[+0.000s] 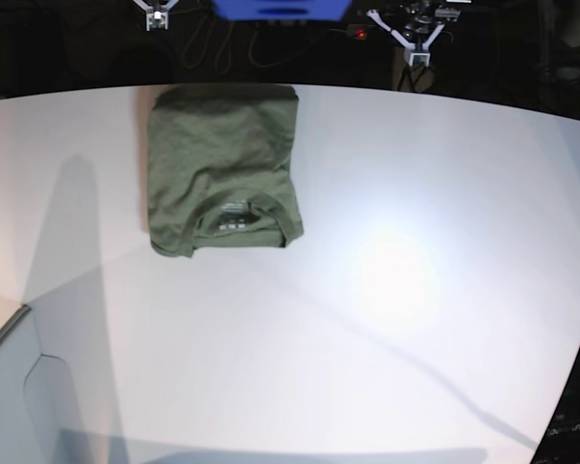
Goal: Layout the t-shirt on the table in an organized manner, then fold the t-shirt properly
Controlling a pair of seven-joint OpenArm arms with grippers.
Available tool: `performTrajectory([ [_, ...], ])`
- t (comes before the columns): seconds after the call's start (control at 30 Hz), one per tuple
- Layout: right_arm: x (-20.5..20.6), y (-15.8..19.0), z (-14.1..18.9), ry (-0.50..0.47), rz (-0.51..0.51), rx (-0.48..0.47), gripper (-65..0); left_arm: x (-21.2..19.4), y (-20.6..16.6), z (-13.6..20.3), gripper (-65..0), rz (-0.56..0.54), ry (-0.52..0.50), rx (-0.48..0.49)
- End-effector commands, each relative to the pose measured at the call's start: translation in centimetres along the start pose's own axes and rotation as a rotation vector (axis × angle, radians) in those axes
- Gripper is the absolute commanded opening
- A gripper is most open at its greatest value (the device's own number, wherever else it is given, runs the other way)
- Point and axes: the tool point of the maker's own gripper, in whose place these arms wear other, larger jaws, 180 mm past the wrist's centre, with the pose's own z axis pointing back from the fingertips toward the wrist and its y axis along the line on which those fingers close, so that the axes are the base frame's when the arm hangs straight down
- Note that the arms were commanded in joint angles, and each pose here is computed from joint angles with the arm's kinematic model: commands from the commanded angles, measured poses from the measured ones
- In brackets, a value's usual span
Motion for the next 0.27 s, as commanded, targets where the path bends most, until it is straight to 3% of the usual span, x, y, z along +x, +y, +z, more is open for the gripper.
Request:
performTrajectory([
  [0.0, 0.5, -1.28, -0.11, -0.019, 0.017, -0.059, -65.0, -0.44, 0.08, 0.04, -65.0, -0.003, 0.012, 0.003],
  [0.1, 0.76, -2.19, -0.11, -0.02, 0.038, -0.115, -65.0, 0.15, -0.17, -0.11, -65.0, -0.002, 0.005, 0.002],
  [0.23, 1.3, -2.03, -0.24, -0.026, 0.036, -0.12, -65.0, 0.35, -0.19, -0.13, -65.0, -0.002, 0.002, 0.002],
])
